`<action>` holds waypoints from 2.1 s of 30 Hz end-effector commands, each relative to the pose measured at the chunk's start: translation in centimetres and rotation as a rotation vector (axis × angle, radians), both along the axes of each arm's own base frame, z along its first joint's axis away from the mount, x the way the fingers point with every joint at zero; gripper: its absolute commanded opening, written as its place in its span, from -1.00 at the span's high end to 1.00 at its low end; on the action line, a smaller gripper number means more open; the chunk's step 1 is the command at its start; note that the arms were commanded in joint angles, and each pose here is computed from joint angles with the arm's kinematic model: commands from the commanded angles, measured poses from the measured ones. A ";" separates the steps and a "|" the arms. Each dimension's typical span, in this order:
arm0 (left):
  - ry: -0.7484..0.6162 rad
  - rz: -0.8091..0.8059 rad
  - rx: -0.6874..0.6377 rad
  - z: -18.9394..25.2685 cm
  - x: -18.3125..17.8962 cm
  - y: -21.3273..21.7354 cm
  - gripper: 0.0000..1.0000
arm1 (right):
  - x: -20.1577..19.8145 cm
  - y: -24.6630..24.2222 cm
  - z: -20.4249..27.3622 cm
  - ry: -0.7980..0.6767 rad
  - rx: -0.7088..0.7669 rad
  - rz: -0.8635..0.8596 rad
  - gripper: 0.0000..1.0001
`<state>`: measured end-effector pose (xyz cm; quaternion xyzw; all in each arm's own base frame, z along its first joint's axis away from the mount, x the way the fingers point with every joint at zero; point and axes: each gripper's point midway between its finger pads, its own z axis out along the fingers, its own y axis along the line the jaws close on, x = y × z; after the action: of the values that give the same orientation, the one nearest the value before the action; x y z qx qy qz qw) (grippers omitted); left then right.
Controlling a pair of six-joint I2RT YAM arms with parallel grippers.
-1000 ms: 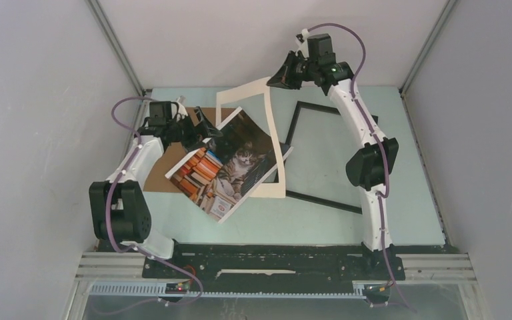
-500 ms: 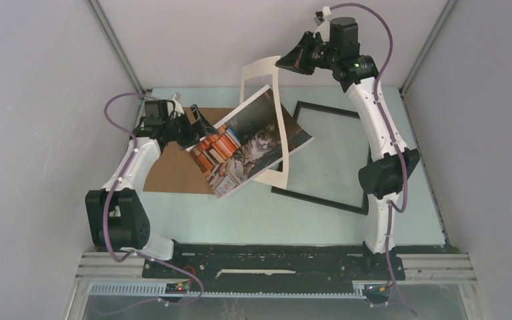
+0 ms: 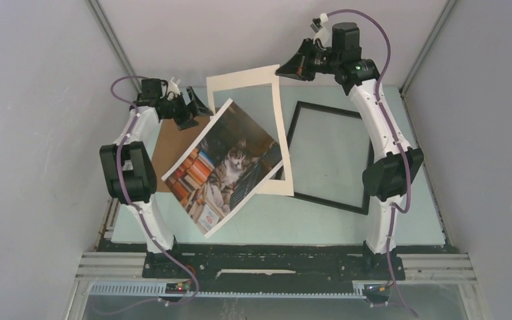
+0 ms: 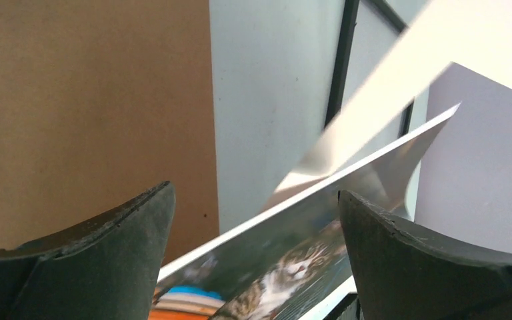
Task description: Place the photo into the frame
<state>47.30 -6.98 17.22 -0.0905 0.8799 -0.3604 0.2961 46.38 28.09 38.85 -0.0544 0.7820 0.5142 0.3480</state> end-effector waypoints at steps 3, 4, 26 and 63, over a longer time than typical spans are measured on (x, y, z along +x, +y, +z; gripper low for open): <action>0.009 -0.183 -0.069 -1.3 -0.8 -1.6 -0.99 | -1.1 -1.3 2.7 -0.078 0.039 0.051 1.00; 0.018 -0.179 -0.058 -1.9 -0.7 -1.5 -1.00 | -1.0 -1.5 2.7 -0.077 0.041 0.050 1.00; 0.036 0.118 -0.037 -0.9 -2.0 -3.0 -1.00 | 2.1 -17.6 -3.3 0.126 -0.192 -0.310 1.00; 0.314 -0.193 -0.168 -11.1 -6.0 -24.4 -0.99 | 1.9 -29.4 -25.4 0.542 0.204 -0.511 -0.01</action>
<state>40.52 -30.45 5.20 -0.0645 0.9008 -0.4173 0.1018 48.43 -2.87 12.15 0.3068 0.7952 0.4731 0.2228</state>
